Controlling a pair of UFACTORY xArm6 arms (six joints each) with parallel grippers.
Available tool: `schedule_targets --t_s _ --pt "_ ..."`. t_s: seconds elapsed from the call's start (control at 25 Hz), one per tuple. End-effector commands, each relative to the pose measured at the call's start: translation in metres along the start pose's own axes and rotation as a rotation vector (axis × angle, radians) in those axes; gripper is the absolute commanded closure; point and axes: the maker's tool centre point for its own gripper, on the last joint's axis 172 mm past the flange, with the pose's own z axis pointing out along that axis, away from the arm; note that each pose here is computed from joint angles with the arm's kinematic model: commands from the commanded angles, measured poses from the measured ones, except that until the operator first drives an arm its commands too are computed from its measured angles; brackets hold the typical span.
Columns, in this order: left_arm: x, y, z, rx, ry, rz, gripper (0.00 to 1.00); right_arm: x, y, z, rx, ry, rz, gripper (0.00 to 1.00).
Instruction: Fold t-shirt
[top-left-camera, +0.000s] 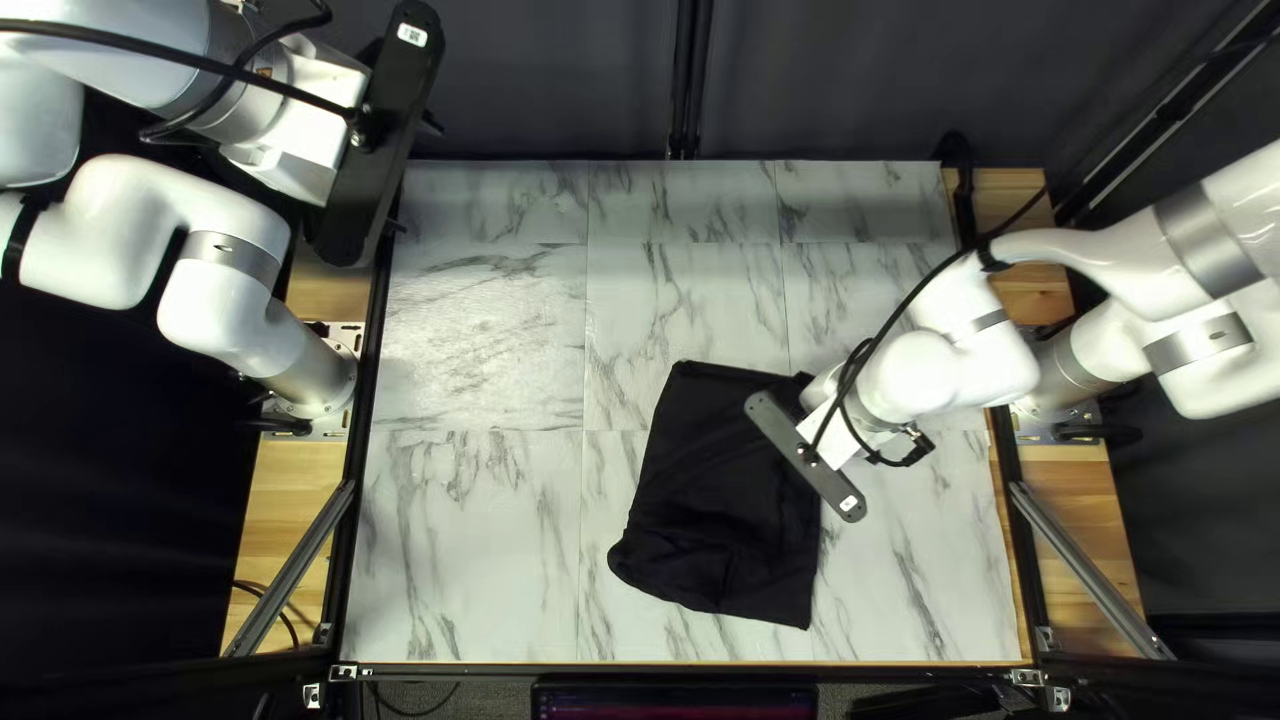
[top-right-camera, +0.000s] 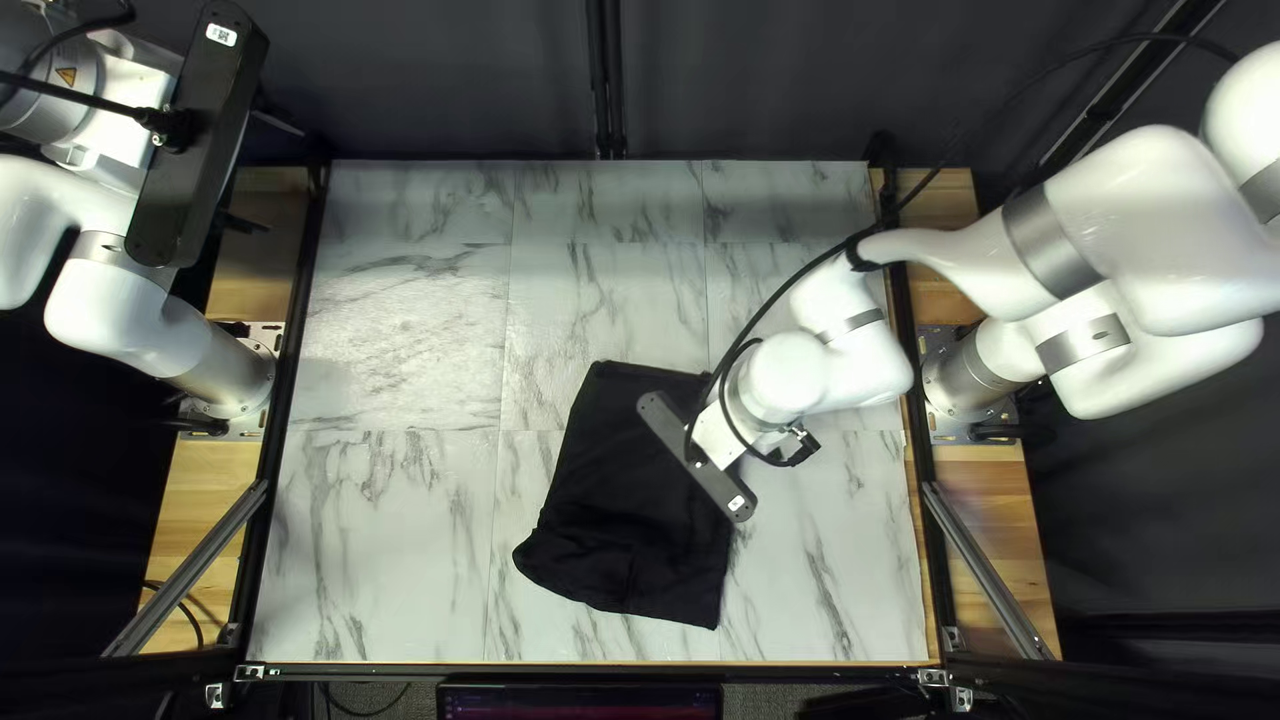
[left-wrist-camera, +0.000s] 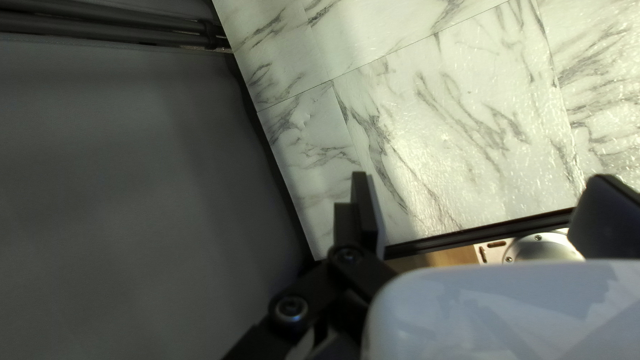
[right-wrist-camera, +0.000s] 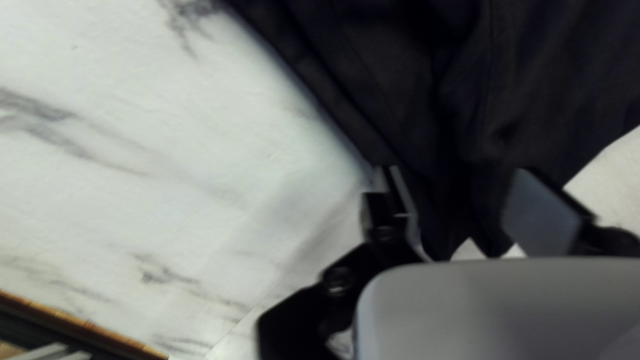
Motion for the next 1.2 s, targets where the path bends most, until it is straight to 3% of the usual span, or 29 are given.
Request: schedule_targets --t_s 0.04,0.24,0.36,0.68,0.92,1.0,1.04,1.08,1.12,1.2 --pt "0.0 0.0 0.0 0.0 0.0 0.0 0.0 -0.009 0.006 -0.011 -0.001 -0.012 -0.012 0.0" --pt "0.0 0.0 0.0 0.0 0.0 0.0 0.0 -0.02 0.028 -0.002 -0.027 -0.004 -0.077 0.0" --pt "0.0 0.0 0.0 0.0 0.0 0.0 0.0 -0.019 0.029 0.012 -0.053 0.031 -0.187 0.0" --pt "0.0 0.0 0.0 0.0 0.0 0.0 0.0 -0.019 0.029 0.012 -0.053 0.031 -0.187 0.0" --pt "0.0 0.0 0.0 0.0 0.0 0.0 0.0 -0.034 0.038 0.026 -0.038 0.002 -0.167 0.0" --pt "0.0 0.0 0.0 0.0 0.0 0.0 0.0 -0.04 0.04 0.033 -0.042 -0.003 -0.174 0.06" --pt "0.0 0.0 0.0 0.0 0.0 0.0 0.0 -0.041 0.041 0.034 -0.044 -0.003 -0.176 0.21" --pt "0.0 0.0 0.0 0.0 0.0 0.0 0.0 -0.044 0.042 0.037 -0.047 -0.004 -0.179 0.43" --pt "0.0 0.0 0.0 0.0 0.0 0.0 0.0 -0.045 0.042 0.037 -0.048 -0.004 -0.18 0.99" --pt "0.0 0.0 0.0 0.0 0.0 0.0 0.0 -0.05 0.04 0.038 -0.059 -0.003 -0.183 1.0"
